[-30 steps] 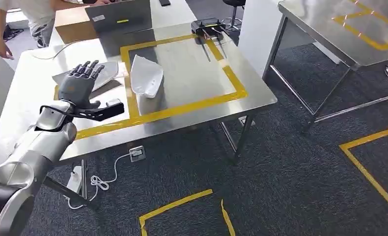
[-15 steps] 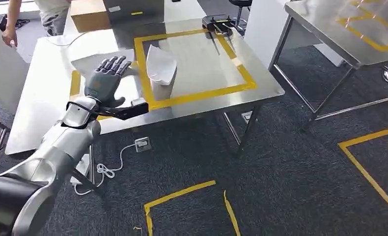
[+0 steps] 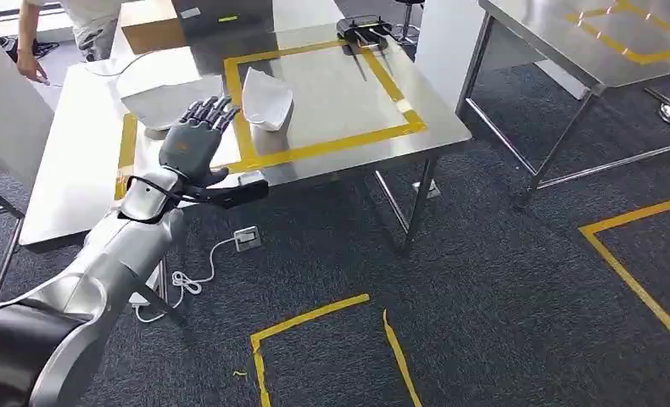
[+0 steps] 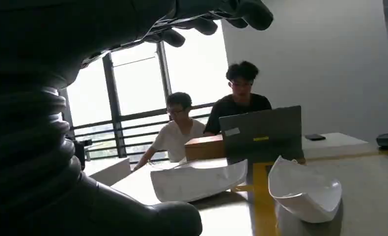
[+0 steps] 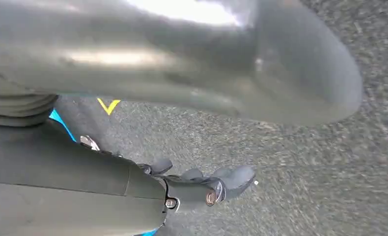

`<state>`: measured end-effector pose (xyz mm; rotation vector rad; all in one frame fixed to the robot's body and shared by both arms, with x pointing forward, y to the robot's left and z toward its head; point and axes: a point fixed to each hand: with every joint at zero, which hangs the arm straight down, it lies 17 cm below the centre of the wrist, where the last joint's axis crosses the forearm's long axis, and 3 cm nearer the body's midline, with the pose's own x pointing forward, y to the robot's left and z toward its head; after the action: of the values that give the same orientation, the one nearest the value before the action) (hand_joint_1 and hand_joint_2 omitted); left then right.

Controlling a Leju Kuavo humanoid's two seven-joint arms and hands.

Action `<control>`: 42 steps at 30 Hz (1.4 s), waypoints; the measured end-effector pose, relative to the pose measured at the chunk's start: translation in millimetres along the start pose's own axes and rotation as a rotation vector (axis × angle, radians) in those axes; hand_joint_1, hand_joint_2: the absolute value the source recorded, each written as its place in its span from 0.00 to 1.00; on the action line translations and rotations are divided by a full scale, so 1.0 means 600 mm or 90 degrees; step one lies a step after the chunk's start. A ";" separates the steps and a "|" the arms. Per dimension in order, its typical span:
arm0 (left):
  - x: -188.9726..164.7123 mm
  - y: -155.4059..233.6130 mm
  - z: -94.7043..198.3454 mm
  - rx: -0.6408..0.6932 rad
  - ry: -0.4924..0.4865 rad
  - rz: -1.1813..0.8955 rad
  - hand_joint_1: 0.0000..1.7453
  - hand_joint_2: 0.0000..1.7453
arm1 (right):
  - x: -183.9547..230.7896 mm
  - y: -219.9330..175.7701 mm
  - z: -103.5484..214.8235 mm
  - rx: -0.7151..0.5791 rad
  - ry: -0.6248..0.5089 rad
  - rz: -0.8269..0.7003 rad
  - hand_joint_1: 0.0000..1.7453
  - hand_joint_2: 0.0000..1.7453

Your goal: Take the parts from the cabinet and place them on the table.

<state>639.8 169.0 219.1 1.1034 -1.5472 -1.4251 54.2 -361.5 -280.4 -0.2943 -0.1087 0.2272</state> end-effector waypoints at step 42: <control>-0.074 0.016 0.008 -0.006 0.024 0.009 0.00 1.00 | 0.001 0.015 0.003 0.004 0.007 0.001 0.00 1.00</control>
<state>649.7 212.3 229.3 1.1059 -1.5183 -1.3932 52.5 -352.6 -281.3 -0.2895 -0.0977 0.2270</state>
